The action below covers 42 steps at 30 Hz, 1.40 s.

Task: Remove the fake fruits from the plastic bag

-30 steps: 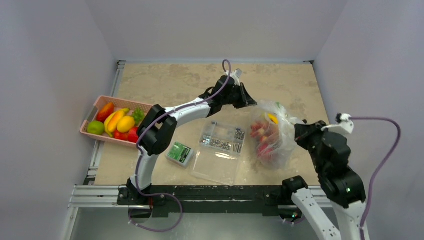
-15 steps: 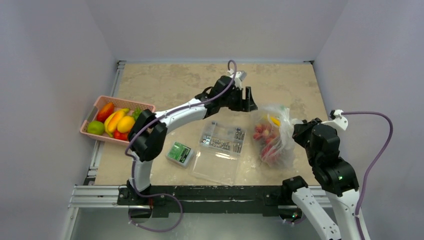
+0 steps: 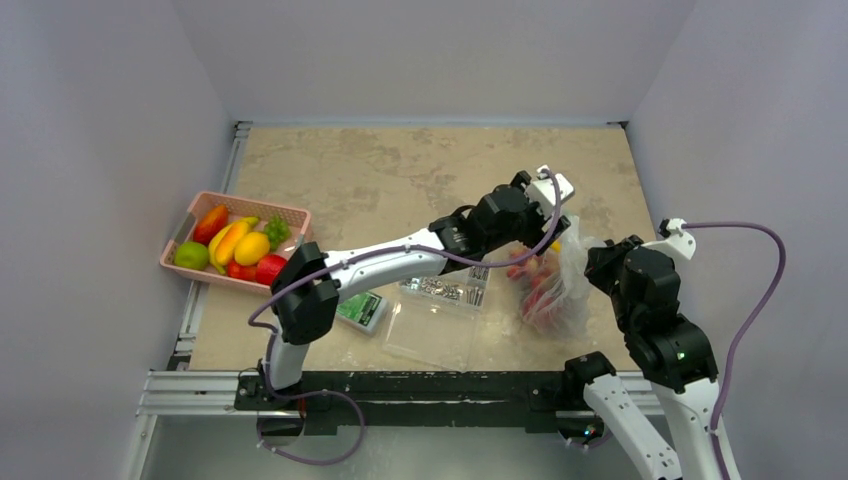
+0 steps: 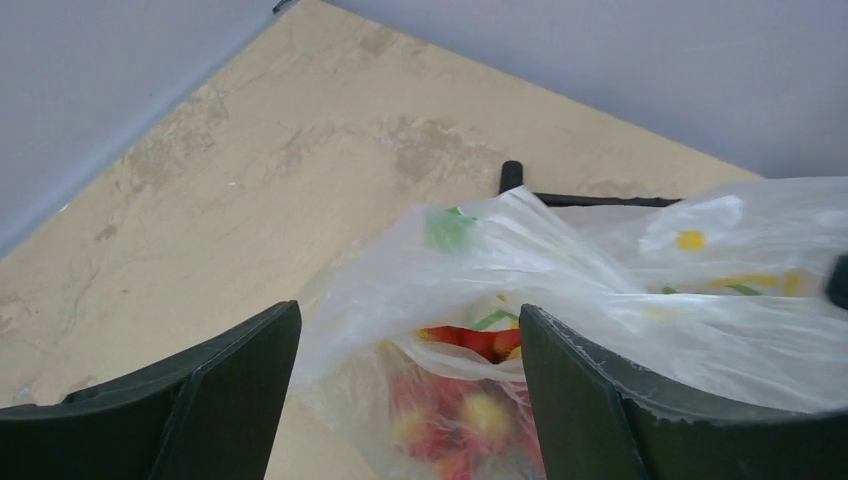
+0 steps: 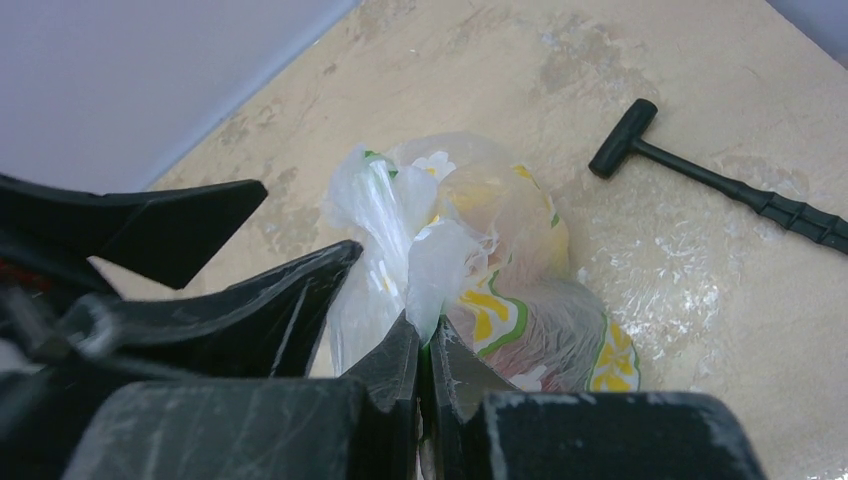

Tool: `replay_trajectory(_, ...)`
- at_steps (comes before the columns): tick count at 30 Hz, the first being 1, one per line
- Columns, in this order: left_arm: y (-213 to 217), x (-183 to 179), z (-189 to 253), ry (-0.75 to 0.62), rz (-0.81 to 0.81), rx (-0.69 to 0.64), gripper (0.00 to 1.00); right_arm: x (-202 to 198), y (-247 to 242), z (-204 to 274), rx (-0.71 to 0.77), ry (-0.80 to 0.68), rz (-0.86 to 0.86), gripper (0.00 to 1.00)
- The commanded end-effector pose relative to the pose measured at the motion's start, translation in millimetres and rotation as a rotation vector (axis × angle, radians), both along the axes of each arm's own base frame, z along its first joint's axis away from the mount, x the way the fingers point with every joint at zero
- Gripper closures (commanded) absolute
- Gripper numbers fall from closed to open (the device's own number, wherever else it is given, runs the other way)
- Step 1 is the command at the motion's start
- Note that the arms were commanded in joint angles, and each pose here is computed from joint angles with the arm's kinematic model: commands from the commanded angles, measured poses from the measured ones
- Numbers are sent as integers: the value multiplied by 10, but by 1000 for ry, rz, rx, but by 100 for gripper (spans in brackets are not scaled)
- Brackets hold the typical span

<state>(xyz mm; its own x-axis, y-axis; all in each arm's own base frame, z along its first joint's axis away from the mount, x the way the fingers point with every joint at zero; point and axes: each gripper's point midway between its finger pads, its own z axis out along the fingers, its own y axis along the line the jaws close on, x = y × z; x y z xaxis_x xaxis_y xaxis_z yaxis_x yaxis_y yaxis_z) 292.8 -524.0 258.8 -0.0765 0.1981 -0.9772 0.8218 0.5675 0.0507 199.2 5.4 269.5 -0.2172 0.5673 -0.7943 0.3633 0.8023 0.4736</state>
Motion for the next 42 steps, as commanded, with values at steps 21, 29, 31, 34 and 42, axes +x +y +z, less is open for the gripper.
replay_trajectory(21, 381, 1081, 85, 536, 228, -403, 100, -17, -32, 93, 40, -20, -41, 100)
replay_trajectory(29, 373, 920, 511, 788, -81, -828, 100, 7, -75, 64, -29, 22, -37, 98)
replay_trajectory(31, 334, 819, 506, 810, -116, -832, 100, -14, -85, 95, -57, 42, -24, 88)
replay_trajectory(34, 301, 724, 467, 836, -133, -800, 100, -61, -83, 262, -92, 27, 13, 60)
replay_trajectory(42, 317, 582, 468, 808, -111, -700, 100, 93, 98, 424, -179, 120, 159, 11)
